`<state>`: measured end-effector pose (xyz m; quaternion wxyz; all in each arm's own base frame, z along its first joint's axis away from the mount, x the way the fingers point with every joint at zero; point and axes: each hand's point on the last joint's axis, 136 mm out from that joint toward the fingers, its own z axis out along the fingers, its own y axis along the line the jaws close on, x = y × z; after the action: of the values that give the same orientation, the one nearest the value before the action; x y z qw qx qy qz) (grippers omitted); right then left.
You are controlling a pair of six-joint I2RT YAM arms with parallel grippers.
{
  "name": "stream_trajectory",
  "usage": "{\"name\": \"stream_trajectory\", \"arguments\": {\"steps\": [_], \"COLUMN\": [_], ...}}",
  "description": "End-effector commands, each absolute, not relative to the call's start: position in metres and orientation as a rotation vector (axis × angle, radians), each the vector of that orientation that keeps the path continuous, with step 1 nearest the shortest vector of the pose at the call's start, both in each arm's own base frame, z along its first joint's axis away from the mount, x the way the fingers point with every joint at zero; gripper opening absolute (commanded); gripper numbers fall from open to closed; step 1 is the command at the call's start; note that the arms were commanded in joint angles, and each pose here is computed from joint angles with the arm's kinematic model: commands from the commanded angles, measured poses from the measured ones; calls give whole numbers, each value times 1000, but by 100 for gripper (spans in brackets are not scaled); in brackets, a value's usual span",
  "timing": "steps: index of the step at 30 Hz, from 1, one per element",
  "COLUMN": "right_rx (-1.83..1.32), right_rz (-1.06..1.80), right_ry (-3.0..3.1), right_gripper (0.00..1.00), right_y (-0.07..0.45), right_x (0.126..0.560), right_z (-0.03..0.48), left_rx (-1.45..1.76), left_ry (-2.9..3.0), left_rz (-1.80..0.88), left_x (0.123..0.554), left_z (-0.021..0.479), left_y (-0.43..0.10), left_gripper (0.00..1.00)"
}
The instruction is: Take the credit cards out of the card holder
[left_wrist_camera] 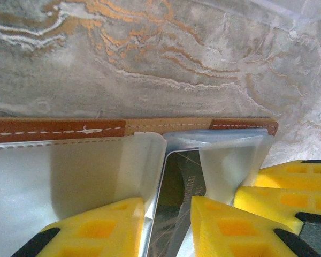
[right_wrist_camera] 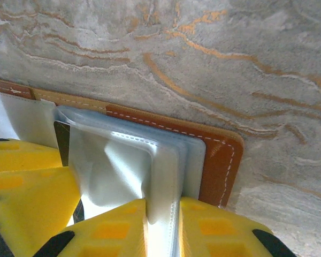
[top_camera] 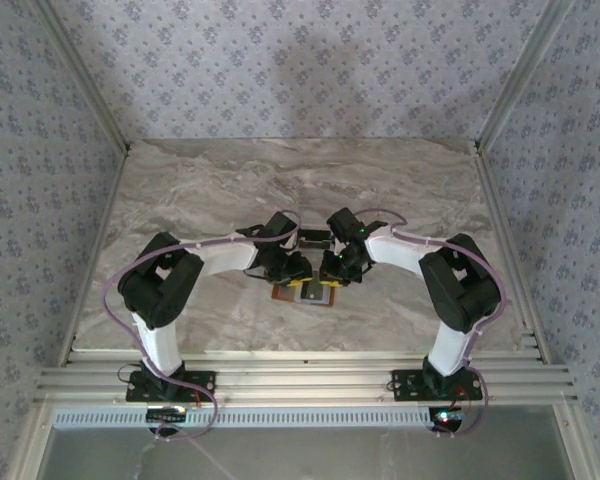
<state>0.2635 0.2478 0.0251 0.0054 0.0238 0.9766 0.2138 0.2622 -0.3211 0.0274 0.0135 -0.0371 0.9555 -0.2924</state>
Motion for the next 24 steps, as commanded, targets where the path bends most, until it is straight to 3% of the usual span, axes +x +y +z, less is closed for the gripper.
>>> {"name": "stream_trajectory", "arguments": {"steps": [1, 8, 24], "right_rx": [86, 84, 75], "right_rz": [578, 578, 597], "right_ry": [3135, 3138, 3137], "right_gripper": [21, 21, 21], "right_y": [238, 238, 241], "right_x": [251, 251, 253], "right_z": [-2, -2, -2], "left_rx": [-125, -150, -11], "left_ry": [2987, 2895, 2718], "left_rz": [-960, -1170, -1415], "left_x": [255, 257, 257], "left_z": [21, 26, 60], "left_y": [-322, -330, -345], "left_gripper": [32, 23, 15]}}
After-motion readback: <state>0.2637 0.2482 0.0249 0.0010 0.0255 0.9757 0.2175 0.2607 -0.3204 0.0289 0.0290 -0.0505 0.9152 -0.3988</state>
